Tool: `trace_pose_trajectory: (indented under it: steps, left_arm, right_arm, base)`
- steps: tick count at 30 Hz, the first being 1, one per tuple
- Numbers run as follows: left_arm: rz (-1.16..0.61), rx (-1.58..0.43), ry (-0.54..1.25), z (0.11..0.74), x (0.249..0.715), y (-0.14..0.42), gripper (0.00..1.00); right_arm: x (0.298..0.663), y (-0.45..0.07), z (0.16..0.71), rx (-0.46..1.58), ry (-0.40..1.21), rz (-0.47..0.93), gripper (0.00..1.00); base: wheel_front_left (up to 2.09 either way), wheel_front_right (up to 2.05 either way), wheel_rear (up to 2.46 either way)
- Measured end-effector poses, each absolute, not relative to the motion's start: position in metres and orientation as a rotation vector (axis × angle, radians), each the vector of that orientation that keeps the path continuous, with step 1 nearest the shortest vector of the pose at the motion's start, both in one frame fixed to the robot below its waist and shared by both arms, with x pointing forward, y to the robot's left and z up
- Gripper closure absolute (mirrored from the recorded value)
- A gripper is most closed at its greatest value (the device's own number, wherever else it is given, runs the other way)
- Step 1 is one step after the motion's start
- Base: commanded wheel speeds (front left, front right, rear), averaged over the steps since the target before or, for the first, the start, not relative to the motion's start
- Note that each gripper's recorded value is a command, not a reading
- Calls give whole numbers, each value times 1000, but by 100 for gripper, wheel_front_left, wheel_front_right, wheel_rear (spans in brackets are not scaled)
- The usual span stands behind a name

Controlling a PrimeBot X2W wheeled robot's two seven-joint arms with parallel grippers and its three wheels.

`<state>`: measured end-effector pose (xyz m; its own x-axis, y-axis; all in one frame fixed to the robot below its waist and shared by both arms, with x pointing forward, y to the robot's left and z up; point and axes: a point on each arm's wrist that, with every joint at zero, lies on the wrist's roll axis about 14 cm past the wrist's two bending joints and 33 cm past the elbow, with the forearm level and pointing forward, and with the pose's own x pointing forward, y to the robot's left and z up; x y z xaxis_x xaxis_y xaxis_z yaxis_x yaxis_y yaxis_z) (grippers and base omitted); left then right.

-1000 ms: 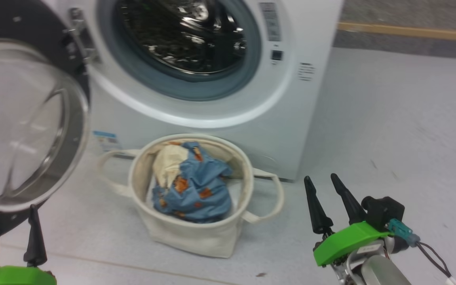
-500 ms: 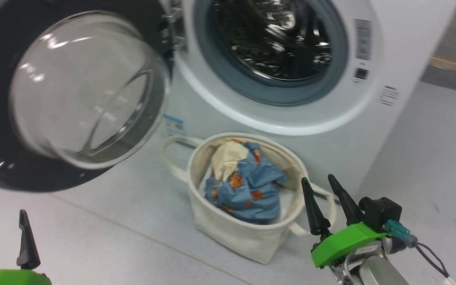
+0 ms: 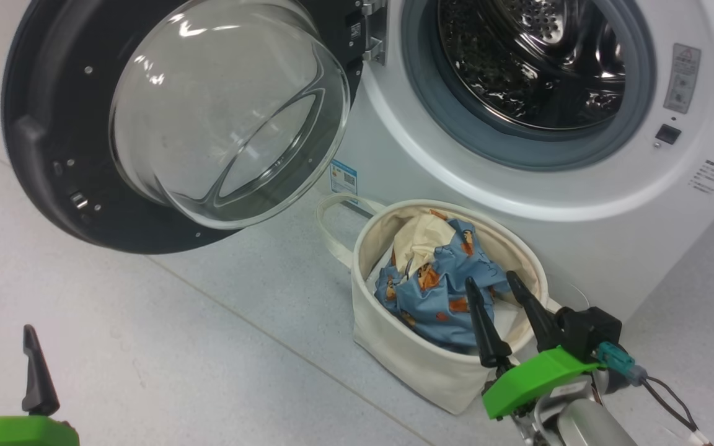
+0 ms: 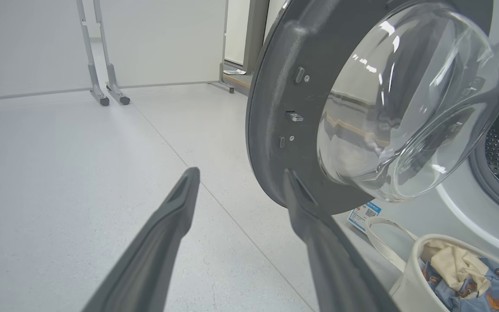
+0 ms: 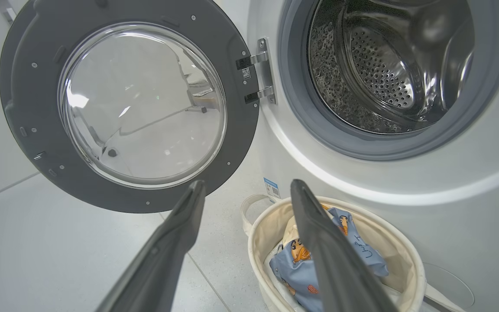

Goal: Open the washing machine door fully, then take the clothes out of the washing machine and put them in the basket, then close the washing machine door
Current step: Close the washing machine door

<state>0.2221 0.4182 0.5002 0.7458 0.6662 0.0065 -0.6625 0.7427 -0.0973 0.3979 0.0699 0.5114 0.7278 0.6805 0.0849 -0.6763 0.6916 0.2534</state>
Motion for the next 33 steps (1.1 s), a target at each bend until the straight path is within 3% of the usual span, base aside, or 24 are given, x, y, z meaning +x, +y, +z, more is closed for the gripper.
trace_pose_trajectory:
  steps: [16, 17, 18, 20, 33]
  left_arm:
    - [763, -125, -89, 511, 220, 427, 1]
    - [763, -130, -94, 512, 220, 428, 34]
    - [764, -137, -99, 513, 219, 428, 84]
    - [773, -158, -106, 514, 218, 431, 100]
    - [789, -507, -214, 541, 206, 489, 100]
  right_arm:
    - [397, 68, 507, 277, 30, 753, 0]
    - [397, 67, 506, 277, 31, 752, 0]
    - [397, 68, 506, 277, 32, 753, 0]
    - [396, 69, 506, 275, 34, 757, 0]
    - [402, 74, 492, 247, 57, 778, 0]
  base:
    - [0, 0, 0]
    - [0, 0, 0]
    - [0, 0, 0]
    - [0, 0, 0]
    - [0, 0, 0]
